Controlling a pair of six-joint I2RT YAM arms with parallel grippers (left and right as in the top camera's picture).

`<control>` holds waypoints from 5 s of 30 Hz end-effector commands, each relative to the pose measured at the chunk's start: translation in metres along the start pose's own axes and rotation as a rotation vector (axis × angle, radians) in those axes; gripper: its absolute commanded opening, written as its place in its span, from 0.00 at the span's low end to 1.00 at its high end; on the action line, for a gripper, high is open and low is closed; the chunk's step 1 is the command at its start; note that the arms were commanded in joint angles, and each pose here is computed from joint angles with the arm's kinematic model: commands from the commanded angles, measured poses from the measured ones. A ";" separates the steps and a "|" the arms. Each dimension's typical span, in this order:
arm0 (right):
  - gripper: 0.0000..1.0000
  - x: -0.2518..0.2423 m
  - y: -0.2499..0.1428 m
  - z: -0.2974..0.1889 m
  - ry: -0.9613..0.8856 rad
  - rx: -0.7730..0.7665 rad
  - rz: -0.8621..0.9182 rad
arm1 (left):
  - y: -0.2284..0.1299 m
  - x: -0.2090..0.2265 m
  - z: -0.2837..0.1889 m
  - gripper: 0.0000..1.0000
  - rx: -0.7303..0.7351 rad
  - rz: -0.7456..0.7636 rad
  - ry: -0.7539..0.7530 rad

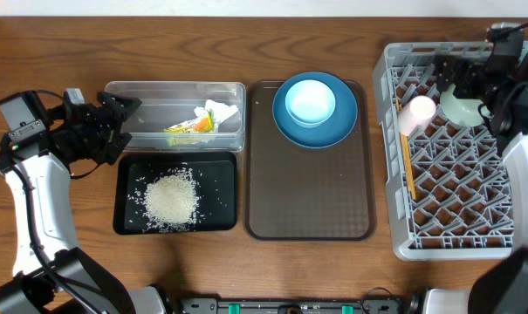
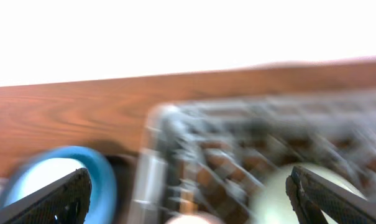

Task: Sort waste into correct bins and load items into the dishwasher rack
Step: 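Move the right gripper over the light-blue bowl on the blue plate, then lower the right gripper and grasp the light-blue bowl's rim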

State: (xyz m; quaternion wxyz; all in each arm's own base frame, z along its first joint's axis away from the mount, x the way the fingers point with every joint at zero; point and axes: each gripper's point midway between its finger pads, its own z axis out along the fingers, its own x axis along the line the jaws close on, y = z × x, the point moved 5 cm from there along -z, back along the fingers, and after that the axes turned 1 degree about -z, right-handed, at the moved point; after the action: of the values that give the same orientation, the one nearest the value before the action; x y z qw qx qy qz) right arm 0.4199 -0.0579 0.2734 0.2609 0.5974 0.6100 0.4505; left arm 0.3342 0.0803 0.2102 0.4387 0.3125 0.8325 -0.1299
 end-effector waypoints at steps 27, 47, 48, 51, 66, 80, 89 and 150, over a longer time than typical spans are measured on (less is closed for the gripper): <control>0.74 0.226 -0.162 0.120 0.245 0.395 -0.672 | 0.001 -0.002 -0.002 0.94 0.001 -0.006 -0.011; 0.56 0.223 -0.184 0.130 0.254 0.457 -0.675 | 0.001 -0.002 -0.002 0.94 0.001 -0.006 -0.011; 0.55 0.224 -0.185 0.129 0.264 0.458 -0.673 | 0.001 -0.002 -0.002 0.94 0.001 -0.006 -0.011; 0.56 0.227 -0.185 0.129 0.290 0.455 -0.668 | 0.001 -0.002 -0.002 0.94 0.001 -0.006 -0.011; 0.56 0.267 -0.202 0.116 0.428 0.473 -0.702 | 0.001 -0.002 -0.002 0.94 0.001 -0.006 -0.011; 0.28 0.257 -0.234 0.097 0.423 0.663 -0.708 | 0.001 -0.002 -0.002 0.94 0.001 -0.006 -0.011; 0.25 0.264 -0.255 0.078 0.447 0.777 -0.736 | 0.001 -0.002 -0.002 0.94 0.001 -0.006 -0.011; 0.46 0.271 -0.260 0.045 0.492 0.843 -0.929 | 0.001 -0.002 -0.002 0.94 0.001 -0.006 -0.011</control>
State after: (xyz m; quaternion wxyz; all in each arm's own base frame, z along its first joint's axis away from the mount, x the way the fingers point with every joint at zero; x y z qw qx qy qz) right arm 0.2893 0.2437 0.0936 0.0202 0.2128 0.9658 0.1469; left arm 0.3342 0.0803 0.2102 0.4387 0.3125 0.8325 -0.1299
